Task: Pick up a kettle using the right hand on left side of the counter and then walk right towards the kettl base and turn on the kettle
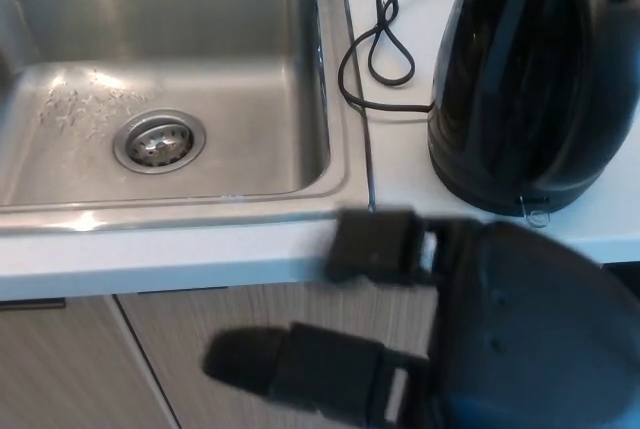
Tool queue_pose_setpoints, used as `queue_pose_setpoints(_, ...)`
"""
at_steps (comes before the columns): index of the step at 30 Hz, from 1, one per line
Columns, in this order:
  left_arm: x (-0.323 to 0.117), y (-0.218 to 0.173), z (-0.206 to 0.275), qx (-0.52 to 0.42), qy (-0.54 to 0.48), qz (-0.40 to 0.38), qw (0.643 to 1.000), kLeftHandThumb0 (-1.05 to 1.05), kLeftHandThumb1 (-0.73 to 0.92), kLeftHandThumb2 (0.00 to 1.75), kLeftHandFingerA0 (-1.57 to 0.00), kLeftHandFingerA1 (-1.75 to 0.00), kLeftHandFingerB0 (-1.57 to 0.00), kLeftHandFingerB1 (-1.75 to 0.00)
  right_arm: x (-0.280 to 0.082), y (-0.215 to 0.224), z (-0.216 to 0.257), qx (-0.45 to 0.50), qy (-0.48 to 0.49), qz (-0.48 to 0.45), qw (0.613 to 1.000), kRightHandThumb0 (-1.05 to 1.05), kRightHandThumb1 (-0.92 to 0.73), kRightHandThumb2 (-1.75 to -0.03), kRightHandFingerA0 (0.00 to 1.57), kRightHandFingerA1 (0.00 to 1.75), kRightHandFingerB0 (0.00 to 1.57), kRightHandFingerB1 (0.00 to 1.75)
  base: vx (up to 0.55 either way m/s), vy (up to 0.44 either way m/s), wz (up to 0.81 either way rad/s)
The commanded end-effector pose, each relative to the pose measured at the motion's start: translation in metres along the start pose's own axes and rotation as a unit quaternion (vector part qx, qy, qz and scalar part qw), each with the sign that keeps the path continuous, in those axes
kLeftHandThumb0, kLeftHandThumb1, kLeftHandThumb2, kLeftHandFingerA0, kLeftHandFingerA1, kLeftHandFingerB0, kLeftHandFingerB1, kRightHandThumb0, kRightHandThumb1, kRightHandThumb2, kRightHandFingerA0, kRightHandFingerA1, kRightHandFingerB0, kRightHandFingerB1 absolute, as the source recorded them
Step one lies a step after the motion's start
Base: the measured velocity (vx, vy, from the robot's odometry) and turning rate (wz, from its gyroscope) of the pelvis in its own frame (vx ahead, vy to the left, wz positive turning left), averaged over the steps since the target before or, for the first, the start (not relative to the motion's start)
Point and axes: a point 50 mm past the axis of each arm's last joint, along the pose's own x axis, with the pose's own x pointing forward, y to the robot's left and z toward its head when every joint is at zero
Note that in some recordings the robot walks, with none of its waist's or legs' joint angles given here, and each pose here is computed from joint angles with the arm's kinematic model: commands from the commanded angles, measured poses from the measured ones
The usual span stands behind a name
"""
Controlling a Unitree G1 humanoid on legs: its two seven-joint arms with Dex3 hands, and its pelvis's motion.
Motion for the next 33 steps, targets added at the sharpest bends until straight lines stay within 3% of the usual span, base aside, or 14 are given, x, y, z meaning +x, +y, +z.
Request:
queue_pose_setpoints(1,-0.002,0.0,0.006,-0.007,-0.029,0.008,1.0,-0.1,0.48,1.13,-1.13,-1.09,-0.99,-0.97,-0.038,0.011,0.008,0.077,0.132,-0.116,0.981,-0.37,-0.59,-0.59,1.28,1.5,0.44,0.57,0.0,0.0,0.0)
queue_pose_setpoints(4,-0.003,0.001,0.006,-0.006,-0.029,0.011,0.999,-0.08,0.49,1.13,-1.11,-1.09,-0.97,-0.96,-0.07,0.025,0.006,0.094,0.234,-0.121,0.96,-0.29,-0.63,-0.58,1.17,1.6,0.48,0.51,0.0,0.0,0.0)
queue_pose_setpoints(8,-0.003,0.001,0.007,-0.01,-0.034,0.007,0.999,-0.07,0.48,1.15,-1.11,-1.09,-0.97,-0.97,-0.083,0.028,0.006,0.105,0.271,-0.132,0.948,-0.29,-0.61,-0.64,1.12,1.67,0.5,0.56,0.0,0.0,0.0)
queue_pose_setpoints(9,-0.002,0.002,0.007,-0.011,-0.038,0.012,0.999,-0.1,0.47,1.14,-1.12,-1.09,-0.99,-0.98,-0.104,0.036,0.008,0.117,0.343,-0.15,0.92,-0.31,-0.62,-0.58,1.05,1.75,0.62,0.58,0.0,0.0,0.0)
queue_pose_setpoints(10,-0.002,0.002,0.008,-0.011,-0.04,0.014,0.999,-0.1,0.47,1.14,-1.12,-1.09,-0.99,-0.98,-0.113,0.039,0.01,0.12,0.374,-0.156,0.906,-0.31,-0.62,-0.58,1.05,1.75,0.62,0.58,0.0,0.0,0.0)
queue_pose_setpoints(14,-0.002,0.002,0.008,-0.01,-0.039,0.017,0.999,-0.11,0.47,1.13,-1.12,-1.09,-1.0,-0.98,-0.126,0.045,0.014,0.112,0.389,-0.155,0.901,-0.23,-0.66,-0.59,1.04,1.75,0.6,0.59,0.0,0.0,0.0)
queue_pose_setpoints(15,-0.002,0.003,0.007,-0.011,-0.036,0.023,0.999,-0.1,0.48,1.13,-1.12,-1.09,-1.0,-0.98,-0.14,0.05,0.011,0.087,0.411,-0.14,0.897,-0.18,-0.52,-0.91,1.28,1.42,0.44,0.62,0.0,0.0,0.0)
queue_pose_setpoints(18,0.0,0.007,0.005,-0.009,-0.027,0.029,0.999,-0.11,0.47,1.12,-1.11,-1.06,-1.0,-0.95,-0.152,0.055,0.008,0.052,0.425,-0.144,0.892,-0.19,-0.52,-0.97,1.29,1.39,0.42,0.61,0.0,0.0,0.0)
queue_pose_setpoints(19,0.003,0.009,0.002,-0.005,-0.014,0.032,0.999,-0.15,0.47,1.09,-1.11,-1.03,-0.98,-0.93,-0.157,0.057,0.005,0.029,0.439,-0.129,0.889,-0.15,-0.67,-0.78,0.98,1.72,0.44,0.5,0.0,0.0,0.0)
queue_pose_setpoints(21,0.007,0.011,-0.001,-0.005,0.001,0.039,0.999,-0.13,0.49,1.08,-1.12,-1.0,-0.97,-0.92,-0.161,0.057,0.002,0.002,0.453,-0.103,0.886,-0.11,-0.66,-0.73,0.99,1.72,0.36,0.48,0.0,0.0,0.0)
queue_pose_setpoints(22,0.007,0.011,-0.002,-0.007,0.004,0.042,0.999,-0.13,0.49,1.07,-1.12,-1.0,-0.97,-0.92,-0.161,0.058,0.002,0.001,0.456,-0.099,0.884,-0.09,-0.67,-0.7,0.93,1.72,0.36,0.45,0.0,0.0,0.0)
queue_pose_setpoints(27,0.004,0.008,-0.001,-0.021,-0.007,0.054,0.998,-0.12,0.49,1.09,-1.11,-1.04,-0.98,-0.95,-0.168,0.066,-0.002,0.044,0.48,-0.113,0.869,-0.08,-0.63,-0.69,0.93,1.75,0.38,0.41,0.0,0.0,0.0)
queue_pose_setpoints(32,0.003,0.008,0.003,-0.016,-0.024,0.049,0.998,-0.13,0.47,1.07,-1.12,-1.04,-0.99,-0.97,-0.181,0.071,-0.015,0.019,0.511,-0.115,0.852,-0.06,-0.54,-0.78,0.95,1.69,0.37,0.4,0.0,0.0,0.0)
queue_pose_setpoints(33,0.006,0.01,0.002,-0.012,-0.016,0.049,0.999,-0.11,0.49,1.04,-1.18,-0.92,-1.03,-0.86,-0.182,0.072,-0.022,0.02,0.518,-0.108,0.848,-0.07,-0.46,-0.97,1.13,1.25,0.12,0.49,0.0,0.0,0.0)
